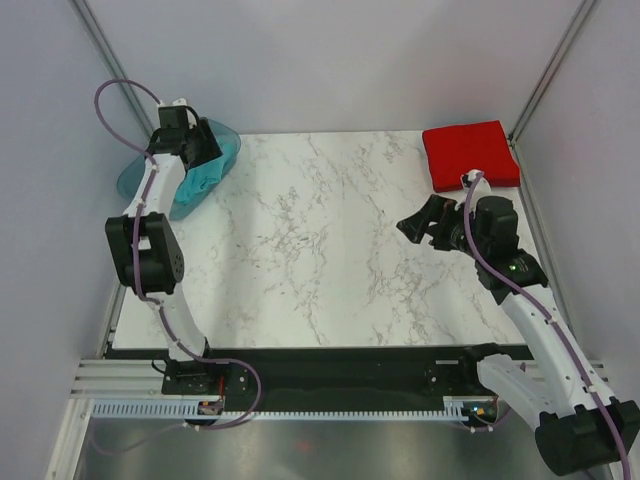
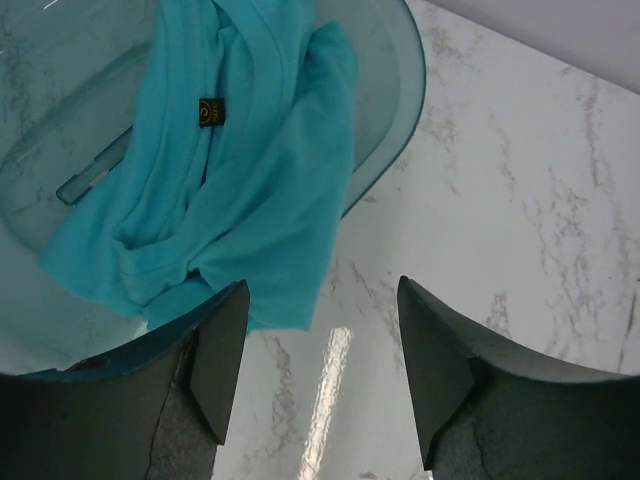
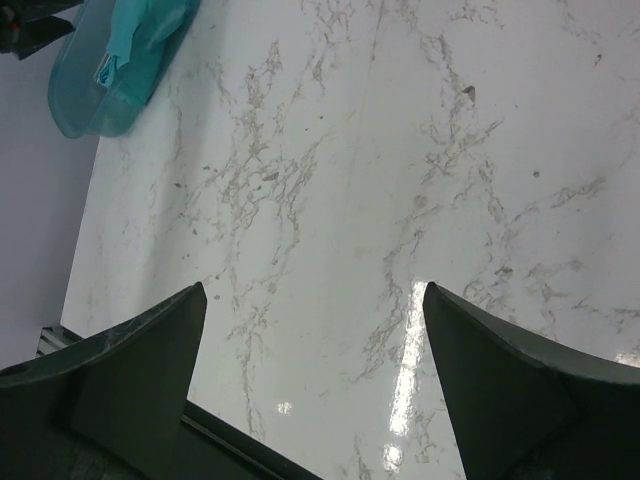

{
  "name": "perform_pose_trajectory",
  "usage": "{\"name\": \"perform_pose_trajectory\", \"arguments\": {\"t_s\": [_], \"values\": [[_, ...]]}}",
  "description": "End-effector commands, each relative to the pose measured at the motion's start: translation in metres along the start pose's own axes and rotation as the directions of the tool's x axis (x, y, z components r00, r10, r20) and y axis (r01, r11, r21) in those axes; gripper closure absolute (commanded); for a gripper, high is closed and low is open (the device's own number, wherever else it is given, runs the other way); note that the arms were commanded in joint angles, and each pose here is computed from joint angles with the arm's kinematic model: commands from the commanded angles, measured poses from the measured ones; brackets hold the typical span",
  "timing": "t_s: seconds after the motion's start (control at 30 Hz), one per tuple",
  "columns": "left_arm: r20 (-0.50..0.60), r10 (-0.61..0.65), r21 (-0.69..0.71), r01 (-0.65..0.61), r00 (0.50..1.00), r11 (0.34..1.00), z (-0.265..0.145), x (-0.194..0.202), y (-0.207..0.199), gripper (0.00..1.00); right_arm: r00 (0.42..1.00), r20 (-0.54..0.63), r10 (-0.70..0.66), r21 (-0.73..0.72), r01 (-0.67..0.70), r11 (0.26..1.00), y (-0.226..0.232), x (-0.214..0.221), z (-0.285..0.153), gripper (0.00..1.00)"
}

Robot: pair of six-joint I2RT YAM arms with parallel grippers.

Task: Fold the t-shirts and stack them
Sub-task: Grab the tshirt from the pile, then move the tshirt to the center of the board

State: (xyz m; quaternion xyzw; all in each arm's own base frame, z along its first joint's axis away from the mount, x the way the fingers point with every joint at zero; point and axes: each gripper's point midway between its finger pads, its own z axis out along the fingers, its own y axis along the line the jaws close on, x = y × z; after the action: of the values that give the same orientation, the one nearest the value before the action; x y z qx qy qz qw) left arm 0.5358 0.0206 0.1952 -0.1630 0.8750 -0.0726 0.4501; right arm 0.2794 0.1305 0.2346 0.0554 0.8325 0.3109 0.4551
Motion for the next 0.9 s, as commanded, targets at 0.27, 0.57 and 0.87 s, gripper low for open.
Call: {"name": "perform_pose_trajectory", "arguments": {"t_s": [0.27,0.57,0.87], "values": [[-0.026,0.164,-0.083,-0.166,0.986,0.983,0.069,-0.005,0.019,0.83,0.997,0.039,-0.06,-0.007,0.06,0.998,0.018,-0.026,0.016,0.02],[0.41,0.081,0.207,-0.179,0.908,0.962,-0.083,-0.176,-0.088,0.98,0.996,0.063,-0.06,-0.018,0.061,0.998,0.021,-0.027,0.008,0.02],[0.444,0.011,0.662,-0.337,0.896,0.67,-0.31,-0.127,-0.209,0.98,0.99,0.124,-0.063,0.018,0.061,0.998,0.014,-0.023,-0.019,0.02]]}}
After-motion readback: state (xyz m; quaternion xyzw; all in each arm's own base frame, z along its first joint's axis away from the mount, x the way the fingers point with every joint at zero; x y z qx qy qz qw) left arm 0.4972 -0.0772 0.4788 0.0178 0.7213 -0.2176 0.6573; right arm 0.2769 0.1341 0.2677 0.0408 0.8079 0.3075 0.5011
